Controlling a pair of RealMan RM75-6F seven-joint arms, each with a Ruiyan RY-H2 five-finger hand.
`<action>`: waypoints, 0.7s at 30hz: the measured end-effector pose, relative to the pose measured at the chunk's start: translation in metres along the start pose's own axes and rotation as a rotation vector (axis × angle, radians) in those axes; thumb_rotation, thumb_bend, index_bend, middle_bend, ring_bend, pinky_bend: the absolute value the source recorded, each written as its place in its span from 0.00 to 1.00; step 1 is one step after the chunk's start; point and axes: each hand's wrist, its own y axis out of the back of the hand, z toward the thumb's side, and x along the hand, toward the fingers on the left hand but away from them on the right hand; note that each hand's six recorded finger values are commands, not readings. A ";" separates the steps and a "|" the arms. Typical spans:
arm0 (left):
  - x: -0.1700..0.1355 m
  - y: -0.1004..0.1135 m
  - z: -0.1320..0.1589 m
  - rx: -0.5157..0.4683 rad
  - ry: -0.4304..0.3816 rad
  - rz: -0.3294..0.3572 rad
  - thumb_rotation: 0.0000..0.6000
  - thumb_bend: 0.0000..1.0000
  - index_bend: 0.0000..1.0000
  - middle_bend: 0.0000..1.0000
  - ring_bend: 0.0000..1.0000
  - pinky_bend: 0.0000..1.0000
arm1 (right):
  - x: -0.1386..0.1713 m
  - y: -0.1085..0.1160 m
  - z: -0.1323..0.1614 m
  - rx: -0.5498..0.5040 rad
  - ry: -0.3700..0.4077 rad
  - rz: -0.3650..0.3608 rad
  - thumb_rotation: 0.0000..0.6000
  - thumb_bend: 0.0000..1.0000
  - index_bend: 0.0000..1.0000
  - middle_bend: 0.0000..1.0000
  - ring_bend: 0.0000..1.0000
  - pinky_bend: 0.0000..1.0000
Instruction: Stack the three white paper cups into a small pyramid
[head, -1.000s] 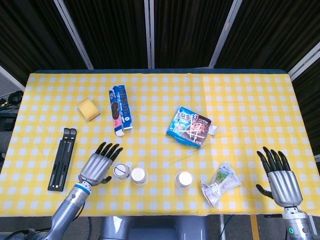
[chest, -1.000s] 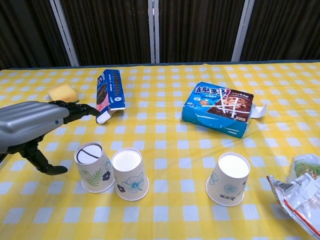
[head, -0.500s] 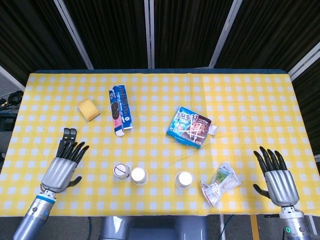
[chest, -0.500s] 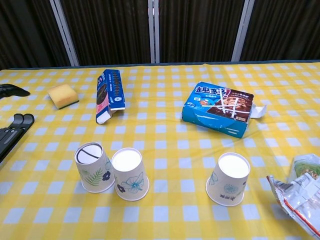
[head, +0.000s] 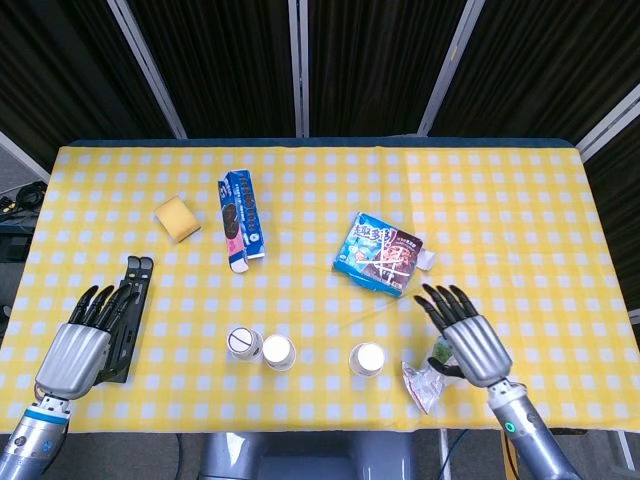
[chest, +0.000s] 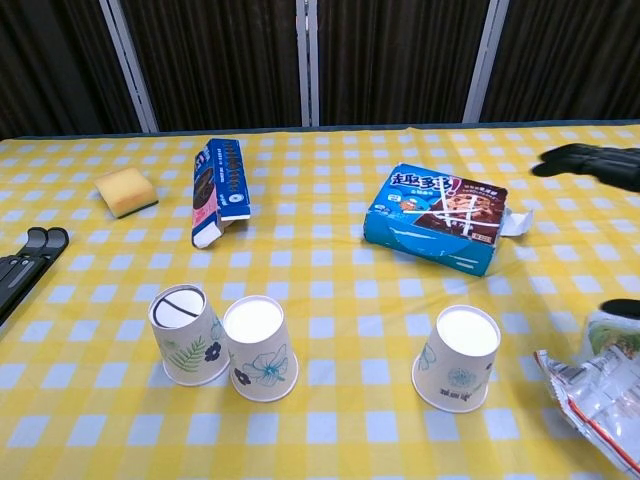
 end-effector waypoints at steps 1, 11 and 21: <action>0.000 -0.001 0.001 0.003 -0.002 -0.003 1.00 0.22 0.00 0.00 0.00 0.00 | -0.009 -0.002 0.007 -0.014 0.027 0.013 1.00 0.10 0.12 0.00 0.00 0.00; 0.003 -0.004 -0.001 0.003 0.003 -0.019 1.00 0.22 0.00 0.00 0.00 0.00 | -0.068 -0.023 0.055 -0.148 0.148 0.169 1.00 0.15 0.12 0.00 0.00 0.00; 0.006 -0.007 0.000 0.010 -0.002 -0.035 1.00 0.22 0.00 0.00 0.00 0.00 | -0.076 -0.031 0.088 -0.140 0.195 0.238 1.00 0.16 0.15 0.00 0.00 0.00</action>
